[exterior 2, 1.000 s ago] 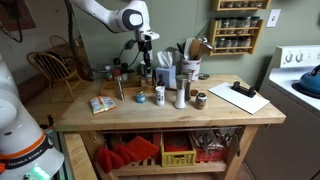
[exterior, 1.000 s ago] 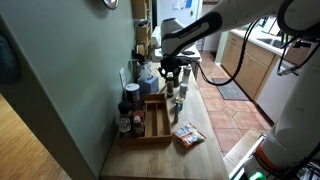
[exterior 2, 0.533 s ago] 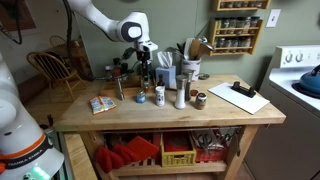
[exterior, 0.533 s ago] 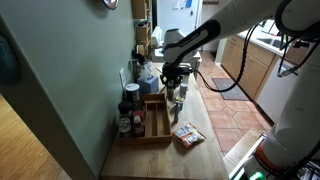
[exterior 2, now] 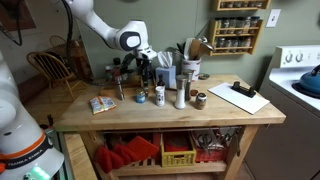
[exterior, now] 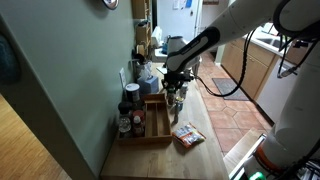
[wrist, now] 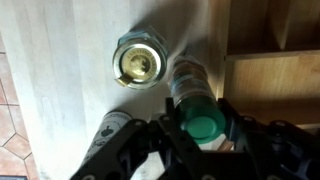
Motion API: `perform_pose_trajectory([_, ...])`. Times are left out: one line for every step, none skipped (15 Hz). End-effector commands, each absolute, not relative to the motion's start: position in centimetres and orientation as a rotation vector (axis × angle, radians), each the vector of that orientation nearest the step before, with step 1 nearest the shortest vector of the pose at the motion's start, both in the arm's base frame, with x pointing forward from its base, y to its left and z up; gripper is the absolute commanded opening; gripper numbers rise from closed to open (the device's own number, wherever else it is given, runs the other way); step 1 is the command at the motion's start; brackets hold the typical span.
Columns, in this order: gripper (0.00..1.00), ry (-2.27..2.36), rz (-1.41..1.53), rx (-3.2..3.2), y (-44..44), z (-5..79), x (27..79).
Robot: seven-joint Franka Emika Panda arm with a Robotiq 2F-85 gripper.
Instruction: Take the spice bottle off of the spice tray
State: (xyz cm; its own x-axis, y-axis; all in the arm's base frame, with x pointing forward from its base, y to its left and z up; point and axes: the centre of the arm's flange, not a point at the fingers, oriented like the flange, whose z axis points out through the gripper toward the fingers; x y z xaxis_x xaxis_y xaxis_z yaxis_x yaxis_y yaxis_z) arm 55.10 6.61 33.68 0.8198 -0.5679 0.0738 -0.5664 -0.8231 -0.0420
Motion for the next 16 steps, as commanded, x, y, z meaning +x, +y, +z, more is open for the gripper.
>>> perform_pose_trajectory([0.20, 0.944, -0.169, -2.953, 6.3, 32.9, 54.1])
perform_pose_trajectory([0.70, 0.938, -0.179, -2.950, 6.3, 32.9, 54.1])
perform_pose_trajectory([0.71, 0.936, -0.188, -2.949, 6.3, 33.0, 54.1])
perform_pose_trajectory([0.78, 0.930, -0.202, -2.953, 6.4, 33.1, 54.0])
perform_pose_trajectory([0.84, 0.926, -0.210, -2.953, 6.4, 33.2, 54.0])
perform_pose_trajectory([0.93, 0.922, -0.214, -2.961, 6.4, 33.4, 53.9])
perform_pose_trajectory([0.99, 0.911, -0.216, -2.967, 6.4, 33.8, 53.7])
perform_pose_trajectory([1.00, 0.892, -0.209, -2.983, 6.5, 34.2, 53.4])
perform_pose_trajectory([1.00, 0.871, -0.213, -2.991, 6.5, 34.6, 53.2])
perform_pose_trajectory([1.00, 0.811, -0.189, -3.020, 6.4, 35.4, 52.7])
perform_pose_trajectory([1.00, 0.701, -0.140, -3.046, 6.3, 36.0, 52.0])
perform_pose_trajectory([1.00, 0.620, -0.165, -3.042, 6.5, 36.9, 51.4])
perform_pose_trajectory([1.00, 0.537, -0.180, -3.063, 6.5, 37.9, 50.8])
perform_pose_trajectory([1.00, 0.436, -0.214, -3.067, 6.7, 39.2, 50.2])
perform_pose_trajectory([1.00, 0.357, -0.228, -3.073, 6.8, 40.4, 49.7])
perform_pose_trajectory([1.00, 0.273, -0.232, -3.078, 7.0, 41.6, 49.0])
